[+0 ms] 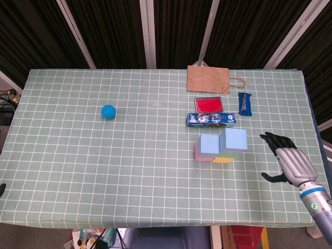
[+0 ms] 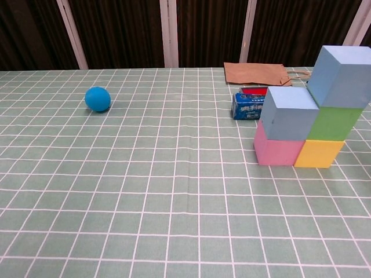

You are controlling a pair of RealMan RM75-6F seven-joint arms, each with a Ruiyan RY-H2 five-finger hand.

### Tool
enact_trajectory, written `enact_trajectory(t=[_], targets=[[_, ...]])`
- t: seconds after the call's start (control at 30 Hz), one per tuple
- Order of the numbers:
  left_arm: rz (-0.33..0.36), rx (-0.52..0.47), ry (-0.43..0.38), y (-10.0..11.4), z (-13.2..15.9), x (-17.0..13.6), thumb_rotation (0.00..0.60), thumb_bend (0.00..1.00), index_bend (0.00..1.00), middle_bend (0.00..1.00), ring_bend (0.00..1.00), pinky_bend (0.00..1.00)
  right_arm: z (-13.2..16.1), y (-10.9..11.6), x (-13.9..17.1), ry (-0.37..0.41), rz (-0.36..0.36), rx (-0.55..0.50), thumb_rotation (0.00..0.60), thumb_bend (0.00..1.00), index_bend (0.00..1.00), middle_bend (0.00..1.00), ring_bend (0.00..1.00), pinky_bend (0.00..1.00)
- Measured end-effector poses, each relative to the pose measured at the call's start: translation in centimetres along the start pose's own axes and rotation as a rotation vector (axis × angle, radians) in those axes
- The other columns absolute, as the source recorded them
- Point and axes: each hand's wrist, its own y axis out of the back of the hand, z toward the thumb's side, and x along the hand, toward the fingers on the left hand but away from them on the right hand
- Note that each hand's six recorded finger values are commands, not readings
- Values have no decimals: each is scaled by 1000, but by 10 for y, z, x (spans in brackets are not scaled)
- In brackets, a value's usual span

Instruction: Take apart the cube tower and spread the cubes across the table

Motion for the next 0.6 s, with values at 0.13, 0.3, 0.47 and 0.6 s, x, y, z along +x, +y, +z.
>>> enact_trajectory(t=[0.13,0.3,0.47,0.6], targets=[[0,-1,2,0,0,1,600,384,137,0,0,0,13,1,-14,-8,8,0,600,246,4,0,0,0],[1,-5,7,1,-2,3,600,385,137,0,0,0,33,4,-30,-14,10,9,600,246,4,0,0,0],[0,-4,12,1,-3,4,600,385,137,0,0,0,53,3,-43,-14,22,5,600,244,4,0,0,0],[3,-9,13,2,-3,4,600,385,137,0,0,0,73,0,-55,-9,35,15,600,245,4,0,0,0]])
